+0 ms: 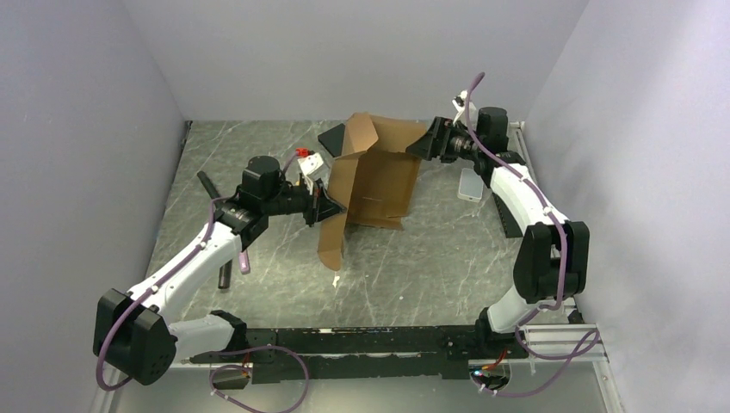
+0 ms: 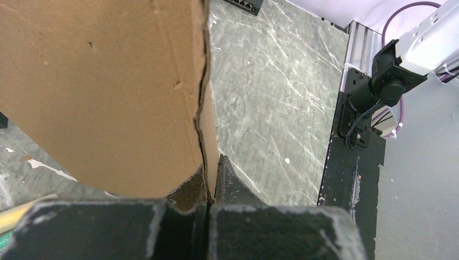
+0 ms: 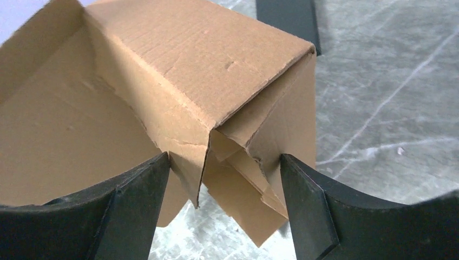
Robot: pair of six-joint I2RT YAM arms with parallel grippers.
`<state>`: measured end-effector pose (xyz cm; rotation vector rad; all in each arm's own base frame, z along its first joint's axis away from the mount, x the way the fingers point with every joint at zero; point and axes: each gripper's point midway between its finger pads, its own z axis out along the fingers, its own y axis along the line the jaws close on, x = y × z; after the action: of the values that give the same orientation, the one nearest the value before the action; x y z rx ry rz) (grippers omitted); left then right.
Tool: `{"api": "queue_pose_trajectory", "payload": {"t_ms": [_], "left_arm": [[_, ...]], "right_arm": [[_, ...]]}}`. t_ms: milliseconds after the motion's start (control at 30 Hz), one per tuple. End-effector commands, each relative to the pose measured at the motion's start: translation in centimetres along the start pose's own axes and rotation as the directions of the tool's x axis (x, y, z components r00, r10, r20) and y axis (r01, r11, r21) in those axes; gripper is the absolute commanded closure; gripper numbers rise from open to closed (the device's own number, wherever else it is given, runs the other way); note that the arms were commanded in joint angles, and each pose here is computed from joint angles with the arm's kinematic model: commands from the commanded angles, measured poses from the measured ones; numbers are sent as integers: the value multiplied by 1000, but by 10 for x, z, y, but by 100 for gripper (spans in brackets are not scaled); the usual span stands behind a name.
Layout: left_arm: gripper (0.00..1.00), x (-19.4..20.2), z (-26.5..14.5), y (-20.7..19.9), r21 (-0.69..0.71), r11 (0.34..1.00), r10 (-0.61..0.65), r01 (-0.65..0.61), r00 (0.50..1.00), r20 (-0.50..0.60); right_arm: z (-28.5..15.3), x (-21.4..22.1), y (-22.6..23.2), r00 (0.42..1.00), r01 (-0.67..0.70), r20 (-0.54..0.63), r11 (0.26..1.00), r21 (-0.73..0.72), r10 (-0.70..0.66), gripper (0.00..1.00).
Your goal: Fold the paper box
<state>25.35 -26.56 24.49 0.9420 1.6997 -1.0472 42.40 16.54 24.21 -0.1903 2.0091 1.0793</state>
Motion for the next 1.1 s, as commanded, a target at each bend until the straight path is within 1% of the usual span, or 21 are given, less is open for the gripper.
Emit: {"api": "queue_pose_trajectory", "payload": {"t_ms": [0, 67, 233, 333, 533, 667, 833, 1000, 1067], "left_arm": [[100, -16, -1, -7, 21, 997, 72, -73, 996, 43], [100, -15, -1, -6, 24, 997, 66, -67, 997, 38], [100, -11, 1, -5, 25, 998, 52, -52, 998, 23], [100, -8, 2, -3, 28, 997, 76, -76, 997, 12], [100, -8, 6, -3, 47, 997, 58, -59, 998, 8], [100, -9, 9, -4, 62, 998, 17, -18, 1000, 20], [100, -7, 10, -2, 69, 998, -13, 12, 1000, 13], [100, -6, 7, 2, 81, 996, -47, 46, 999, 11], [100, -6, 5, 5, 88, 994, -61, 60, 998, 10]], "right_arm": [[-1, -26, -3, 987, 137, 67, 983, 120, -145, 25], [3, -28, -5, 984, 156, 69, 978, 137, -167, 29], [8, -36, -7, 979, 169, 87, 975, 142, -183, 43], [11, -39, -8, 977, 178, 89, 974, 143, -192, 51], [19, -43, -12, 970, 206, 99, 966, 156, -223, 59], [26, -41, -16, 962, 230, 105, 957, 175, -250, 60], [34, -39, -23, 948, 277, 105, 942, 188, -300, 52], [38, -45, -25, 924, 329, 140, 926, 185, -356, 52], [40, -47, -27, 917, 342, 150, 921, 185, -370, 53]]}}
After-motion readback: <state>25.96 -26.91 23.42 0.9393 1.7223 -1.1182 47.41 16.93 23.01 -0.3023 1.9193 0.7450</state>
